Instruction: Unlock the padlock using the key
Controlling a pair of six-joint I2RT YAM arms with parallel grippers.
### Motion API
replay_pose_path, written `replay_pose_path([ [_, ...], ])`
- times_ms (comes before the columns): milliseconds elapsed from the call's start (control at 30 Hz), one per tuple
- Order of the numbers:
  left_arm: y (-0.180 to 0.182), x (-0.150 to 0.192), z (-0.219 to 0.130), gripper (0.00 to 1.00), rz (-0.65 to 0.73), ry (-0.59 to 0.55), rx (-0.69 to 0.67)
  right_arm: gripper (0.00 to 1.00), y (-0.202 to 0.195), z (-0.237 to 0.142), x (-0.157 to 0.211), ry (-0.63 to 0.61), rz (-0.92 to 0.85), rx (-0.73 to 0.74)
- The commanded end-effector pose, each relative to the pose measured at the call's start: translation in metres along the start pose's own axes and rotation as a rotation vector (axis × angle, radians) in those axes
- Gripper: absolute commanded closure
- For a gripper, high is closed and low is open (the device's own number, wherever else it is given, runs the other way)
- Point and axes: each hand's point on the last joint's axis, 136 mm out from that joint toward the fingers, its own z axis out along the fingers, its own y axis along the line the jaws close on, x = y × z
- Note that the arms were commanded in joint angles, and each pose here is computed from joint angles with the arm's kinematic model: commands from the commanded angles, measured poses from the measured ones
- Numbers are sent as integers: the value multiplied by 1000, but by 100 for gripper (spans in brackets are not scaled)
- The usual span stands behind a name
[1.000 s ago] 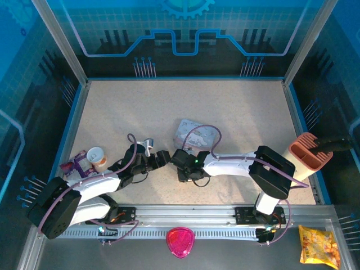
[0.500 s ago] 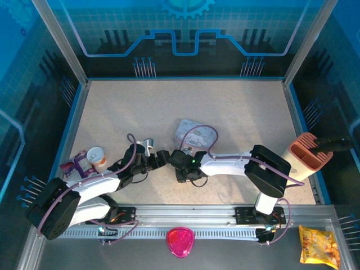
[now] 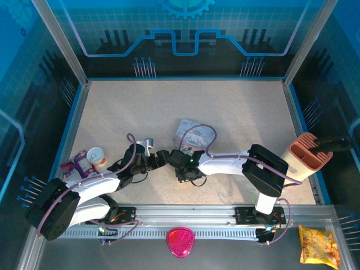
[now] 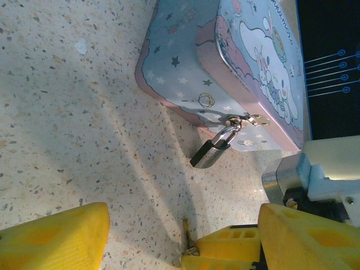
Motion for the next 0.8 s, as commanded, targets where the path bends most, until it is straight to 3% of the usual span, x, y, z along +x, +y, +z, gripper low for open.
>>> replay_pose_path([
  [0,5,-3,-3,29,23,-23,-18,79,8,12,9,26,-20,0],
  [433,4,-2,-1,29,2,-7,-18,100,6,-22,-9,-97,-40,-46],
  [600,-11,-1,-1,32,-64,62,-29,100,18,-63,-34,-298,-152,-180],
  [767,-52,-3,-7,34,-76,113,3,100,28,-100,-49,-522,-341,-280],
])
